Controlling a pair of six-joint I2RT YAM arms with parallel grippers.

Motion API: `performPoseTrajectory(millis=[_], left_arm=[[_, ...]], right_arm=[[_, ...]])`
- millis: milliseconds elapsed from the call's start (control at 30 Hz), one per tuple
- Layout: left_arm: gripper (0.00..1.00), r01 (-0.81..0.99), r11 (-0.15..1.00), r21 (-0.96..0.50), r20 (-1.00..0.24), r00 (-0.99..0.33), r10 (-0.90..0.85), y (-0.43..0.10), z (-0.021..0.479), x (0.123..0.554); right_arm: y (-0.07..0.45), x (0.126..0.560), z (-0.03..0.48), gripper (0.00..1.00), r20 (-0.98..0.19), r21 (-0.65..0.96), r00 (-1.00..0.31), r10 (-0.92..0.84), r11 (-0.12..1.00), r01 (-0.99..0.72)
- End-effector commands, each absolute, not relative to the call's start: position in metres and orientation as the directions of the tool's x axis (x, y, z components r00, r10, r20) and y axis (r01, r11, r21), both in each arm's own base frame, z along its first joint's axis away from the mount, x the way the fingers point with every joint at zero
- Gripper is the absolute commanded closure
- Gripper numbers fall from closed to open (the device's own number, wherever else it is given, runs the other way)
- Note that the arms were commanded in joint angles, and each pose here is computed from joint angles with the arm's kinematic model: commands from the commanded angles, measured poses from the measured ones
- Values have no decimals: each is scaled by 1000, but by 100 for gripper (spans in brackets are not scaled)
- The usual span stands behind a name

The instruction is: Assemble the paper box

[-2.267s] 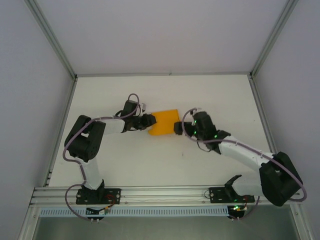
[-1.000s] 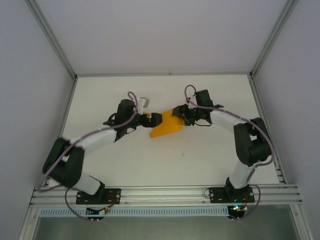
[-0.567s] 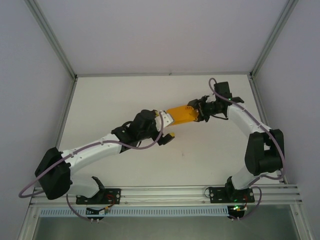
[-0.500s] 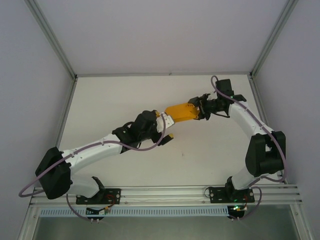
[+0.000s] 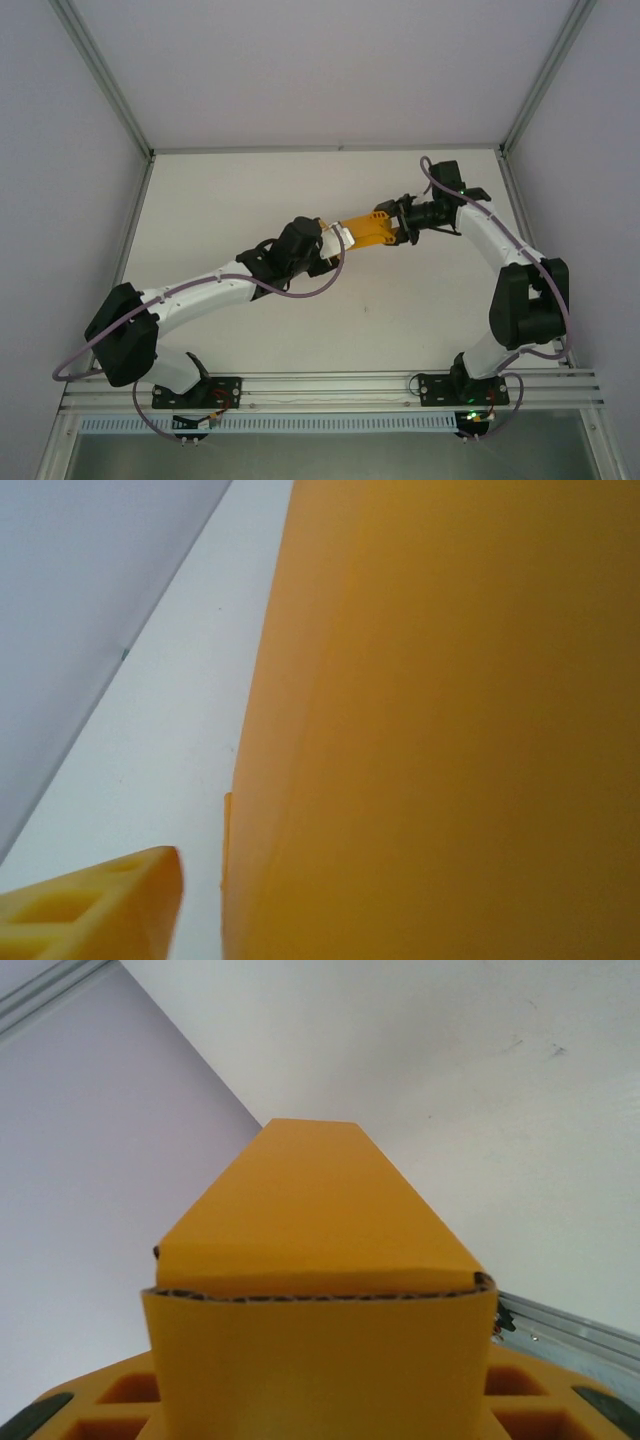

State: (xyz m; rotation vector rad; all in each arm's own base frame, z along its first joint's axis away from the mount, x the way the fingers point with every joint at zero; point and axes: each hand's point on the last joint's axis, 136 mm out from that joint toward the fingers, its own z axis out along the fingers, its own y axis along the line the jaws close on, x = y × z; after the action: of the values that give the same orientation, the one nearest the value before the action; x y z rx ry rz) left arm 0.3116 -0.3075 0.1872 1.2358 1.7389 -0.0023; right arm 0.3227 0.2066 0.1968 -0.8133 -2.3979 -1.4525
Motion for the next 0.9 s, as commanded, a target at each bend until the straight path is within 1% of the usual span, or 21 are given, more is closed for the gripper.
performPoseTrajectory(millis=[0,67,100,133,167,233,267,300,333,367,400,433,467,500,533,567,633,667,733,800,867], left_arm=[[39,716,480,507,-705,23,709,-314,200,314],[47,730,467,499,-702,24,712,-316,197,311],[48,734,463,496,-698,21,716,-316,197,310],[51,737,462,493,-696,16,718,-315,196,310],[52,738,463,491,-696,11,718,-314,197,309],[56,752,454,478,-694,6,720,-314,196,305],[56,770,435,466,-682,0,731,-313,192,300],[59,784,421,456,-672,-7,741,-312,190,297],[62,788,418,451,-663,-17,748,-310,189,296],[63,800,412,436,-655,-32,755,-309,187,293],[64,816,398,420,-643,-42,765,-308,182,290],[64,830,388,402,-635,-53,771,-307,180,287],[64,868,350,353,-600,-77,797,-302,169,276],[64,896,325,303,-573,-101,814,-298,160,269],[64,922,304,241,-539,-133,832,-292,151,261],[63,942,280,184,-500,-155,852,-286,142,254],[63,943,295,152,-438,-204,876,-279,129,254],[63,945,294,142,-420,-212,883,-277,124,253],[64,949,283,137,-399,-209,893,-276,117,252],[64,943,293,155,-401,-211,891,-276,117,257],[64,950,278,143,-394,-203,897,-274,116,256]], right_arm=[[212,314,198,53,492,740,-822,287,359,568],[211,313,197,51,490,741,-825,282,363,564],[211,314,199,49,478,746,-832,283,369,554],[209,314,198,45,468,744,-835,290,380,549],[208,316,198,37,451,745,-841,300,392,539],[205,320,200,28,405,758,-859,313,410,507],[203,325,203,22,374,770,-869,323,414,485],[200,332,207,22,329,787,-883,334,420,452],[196,340,212,22,257,805,-900,352,437,401],[189,349,215,20,164,809,-909,384,474,347],[181,357,218,14,70,801,-910,409,521,296],[173,366,224,7,-49,790,-913,406,575,214],[160,375,228,4,-195,742,-896,399,657,132],[153,383,236,3,-337,696,-871,357,718,26],[147,388,244,0,-485,632,-824,293,768,-100],[139,390,250,0,-588,565,-769,250,808,-169],[147,376,261,0,-748,436,-659,77,805,-402],[150,369,263,0,-789,393,-614,29,791,-468],[158,351,264,0,-820,340,-569,-63,745,-574],[163,337,255,0,-805,313,-573,-150,714,-626],[165,327,242,0,-779,287,-584,-228,698,-656]])
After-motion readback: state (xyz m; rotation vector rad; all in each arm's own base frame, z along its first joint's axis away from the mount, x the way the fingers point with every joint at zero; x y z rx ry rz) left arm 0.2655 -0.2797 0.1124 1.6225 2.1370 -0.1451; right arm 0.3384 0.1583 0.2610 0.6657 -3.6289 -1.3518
